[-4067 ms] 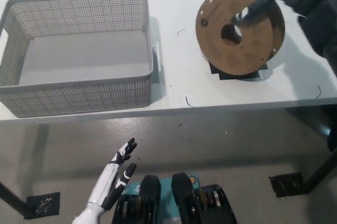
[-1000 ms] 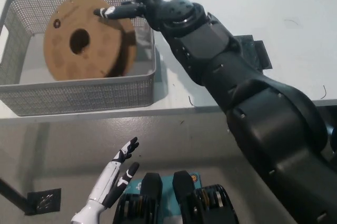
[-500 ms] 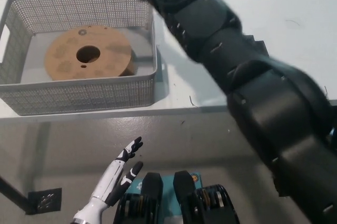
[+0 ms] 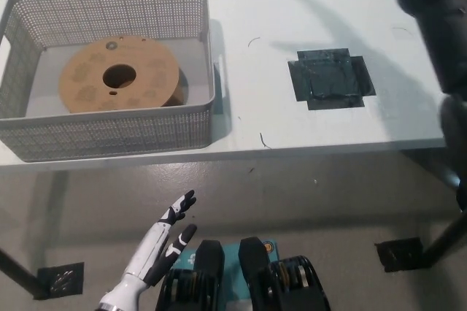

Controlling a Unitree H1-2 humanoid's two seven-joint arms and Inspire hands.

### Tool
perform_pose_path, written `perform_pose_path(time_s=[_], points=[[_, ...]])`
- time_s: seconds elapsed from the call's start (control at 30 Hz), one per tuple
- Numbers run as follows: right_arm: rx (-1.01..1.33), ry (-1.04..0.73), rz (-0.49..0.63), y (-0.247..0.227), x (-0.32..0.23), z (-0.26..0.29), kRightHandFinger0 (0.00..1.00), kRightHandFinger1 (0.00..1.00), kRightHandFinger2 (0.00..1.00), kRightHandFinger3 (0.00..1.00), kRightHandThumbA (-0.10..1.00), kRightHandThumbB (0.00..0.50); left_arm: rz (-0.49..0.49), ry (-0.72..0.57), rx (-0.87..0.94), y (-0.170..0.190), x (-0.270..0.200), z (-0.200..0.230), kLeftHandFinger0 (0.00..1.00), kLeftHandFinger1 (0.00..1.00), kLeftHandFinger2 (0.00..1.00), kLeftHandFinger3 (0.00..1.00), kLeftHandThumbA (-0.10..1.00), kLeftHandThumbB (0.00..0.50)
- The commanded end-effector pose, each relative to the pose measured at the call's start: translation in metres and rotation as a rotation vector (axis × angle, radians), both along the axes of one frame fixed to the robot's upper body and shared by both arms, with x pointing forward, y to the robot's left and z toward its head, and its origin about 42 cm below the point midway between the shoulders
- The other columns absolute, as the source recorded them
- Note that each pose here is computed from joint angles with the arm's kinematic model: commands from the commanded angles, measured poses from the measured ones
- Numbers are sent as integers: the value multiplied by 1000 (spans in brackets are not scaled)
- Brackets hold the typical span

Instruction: Use the right hand to pick up a 3d printing filament and place it into a container on the left side

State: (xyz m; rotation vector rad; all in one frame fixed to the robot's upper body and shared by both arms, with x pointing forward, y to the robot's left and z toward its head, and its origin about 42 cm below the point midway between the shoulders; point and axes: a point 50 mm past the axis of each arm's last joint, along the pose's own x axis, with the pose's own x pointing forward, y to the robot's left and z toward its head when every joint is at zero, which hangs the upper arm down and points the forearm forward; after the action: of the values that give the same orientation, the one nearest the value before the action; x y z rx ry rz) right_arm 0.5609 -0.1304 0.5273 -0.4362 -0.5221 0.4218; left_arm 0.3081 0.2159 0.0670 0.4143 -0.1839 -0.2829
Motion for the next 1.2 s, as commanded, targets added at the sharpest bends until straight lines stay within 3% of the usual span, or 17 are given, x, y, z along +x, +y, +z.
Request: perform_pose_path(time_s=[0.0,0.07,0.23,0.33,0.43,0.6,0.83,1.03,1.1,1.17], points=[[-73,-354,86,-45,-97,71,1000,1000,1000,1000,1000,448,1,-35,-12,1,3,5,1000,1000,1000,1000,1000,189],[-22,-398,141,-51,-118,59,1000,1000,1000,1000,1000,406,-5,-41,-20,-1,1,3,1000,1000,1000,1000,1000,181],[43,-532,213,-52,-171,29,1000,1000,1000,1000,1000,362,4,-41,-15,-2,0,3,1000,1000,1000,1000,1000,173],[76,-551,238,-51,-200,8,1000,1000,1000,1000,1000,417,7,-35,-16,-2,-1,2,1000,1000,1000,1000,1000,196],[73,-610,245,-49,-224,-12,1000,1000,1000,1000,1000,410,4,-35,-22,-3,-1,0,1000,1000,1000,1000,1000,203],[168,-623,293,-32,-261,-59,1000,1000,1000,1000,1000,474,-3,-30,-32,-4,-3,-1,1000,1000,1000,1000,1000,204],[184,-551,320,-17,-286,-110,1000,1000,1000,1000,1000,381,2,-23,-33,-5,-8,-3,1000,1000,1000,1000,1000,207],[232,-488,373,-13,-299,-135,1000,1000,1000,1000,1000,374,-3,-24,-40,-5,-7,-2,1000,1000,1000,1000,1000,197],[231,-479,373,-14,-307,-145,1000,1000,1000,1000,1000,350,-3,-24,-36,-4,-7,-2,1000,1000,1000,1000,1000,193],[257,-435,372,-15,-313,-157,1000,1000,1000,1000,1000,384,-5,-24,-35,-5,-5,-1,1000,1000,1000,1000,1000,200]])
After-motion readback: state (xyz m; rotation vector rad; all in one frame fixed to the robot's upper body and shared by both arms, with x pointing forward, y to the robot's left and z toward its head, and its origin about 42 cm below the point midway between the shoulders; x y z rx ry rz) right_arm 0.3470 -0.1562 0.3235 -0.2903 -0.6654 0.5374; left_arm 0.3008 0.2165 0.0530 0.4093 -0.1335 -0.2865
